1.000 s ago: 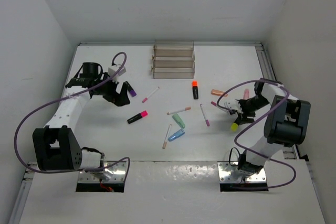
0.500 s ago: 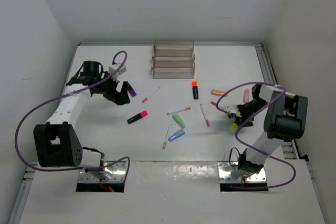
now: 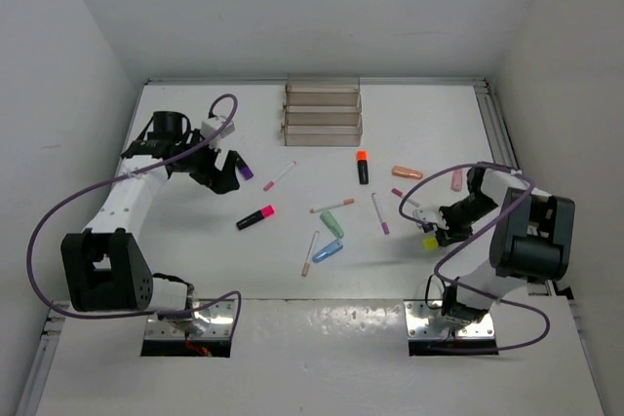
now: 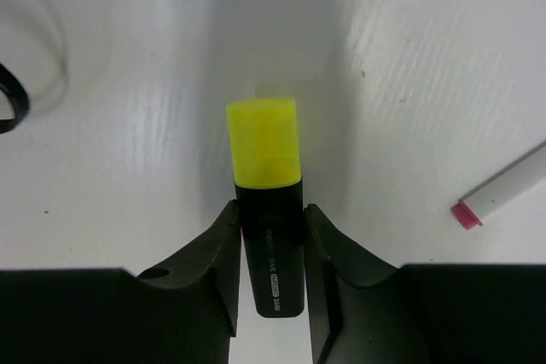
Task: Sort the stationery into containers
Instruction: Pick up the pen from the center of the board, then place the stationery in the storage box.
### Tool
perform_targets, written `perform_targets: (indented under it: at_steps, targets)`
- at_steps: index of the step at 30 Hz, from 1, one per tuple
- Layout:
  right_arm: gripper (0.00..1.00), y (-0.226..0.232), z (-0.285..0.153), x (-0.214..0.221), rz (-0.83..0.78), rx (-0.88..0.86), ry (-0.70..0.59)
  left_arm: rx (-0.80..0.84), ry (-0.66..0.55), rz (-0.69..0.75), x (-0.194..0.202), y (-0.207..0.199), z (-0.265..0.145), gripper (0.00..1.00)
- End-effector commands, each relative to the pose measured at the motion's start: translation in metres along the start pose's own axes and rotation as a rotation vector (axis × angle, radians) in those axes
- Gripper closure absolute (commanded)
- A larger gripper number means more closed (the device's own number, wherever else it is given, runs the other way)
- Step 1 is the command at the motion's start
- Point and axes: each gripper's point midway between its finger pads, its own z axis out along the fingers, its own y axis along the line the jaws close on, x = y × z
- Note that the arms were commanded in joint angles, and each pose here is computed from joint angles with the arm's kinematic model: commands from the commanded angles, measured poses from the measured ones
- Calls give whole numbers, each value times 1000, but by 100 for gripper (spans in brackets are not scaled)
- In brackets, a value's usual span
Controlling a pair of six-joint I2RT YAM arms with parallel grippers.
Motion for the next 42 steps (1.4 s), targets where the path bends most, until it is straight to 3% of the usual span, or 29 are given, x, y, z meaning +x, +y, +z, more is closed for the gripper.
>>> perform_targets:
  at_steps: [1, 7, 10, 19, 23, 25, 26, 30, 33, 34, 37, 42]
  targets:
    - [96, -14, -14, -31, -459, 37, -46, -37, -74, 83, -23, -1, -19, 0]
    - [100, -32, -46, -74, -463, 157, -93, -61, -100, 110, -27, -6, -32, 0]
    - [100, -58, -63, -96, -356, 223, -109, -70, -114, 113, -29, -6, -34, 0]
    - [100, -240, -116, -158, -161, 552, -78, -54, -141, 56, -41, 2, -26, 0]
    - [100, -327, -146, -189, -154, 697, -49, -35, -167, 21, -49, 6, -23, 0]
    - [100, -372, -131, -189, -126, 747, -42, -32, -180, 7, -53, 10, -20, 0]
    - [100, -377, -143, -199, -147, 781, -37, -24, -180, 2, -53, 10, -19, 0]
    - [100, -433, -122, -207, -167, 905, -34, -6, -186, -20, -53, 15, -13, 0]
    - [100, -463, -124, -221, -207, 1033, -42, 14, -185, -45, -50, 19, -7, 0]
    - [100, -473, -106, -217, -199, 1038, -38, 22, -189, -48, -51, 19, -6, 0]
    - [100, -507, -117, -223, -187, 1165, -60, 39, -185, -71, -47, 23, -2, 0]
    - [100, -530, -110, -220, -218, 1255, -62, 78, -178, -108, -41, 26, 5, 0]
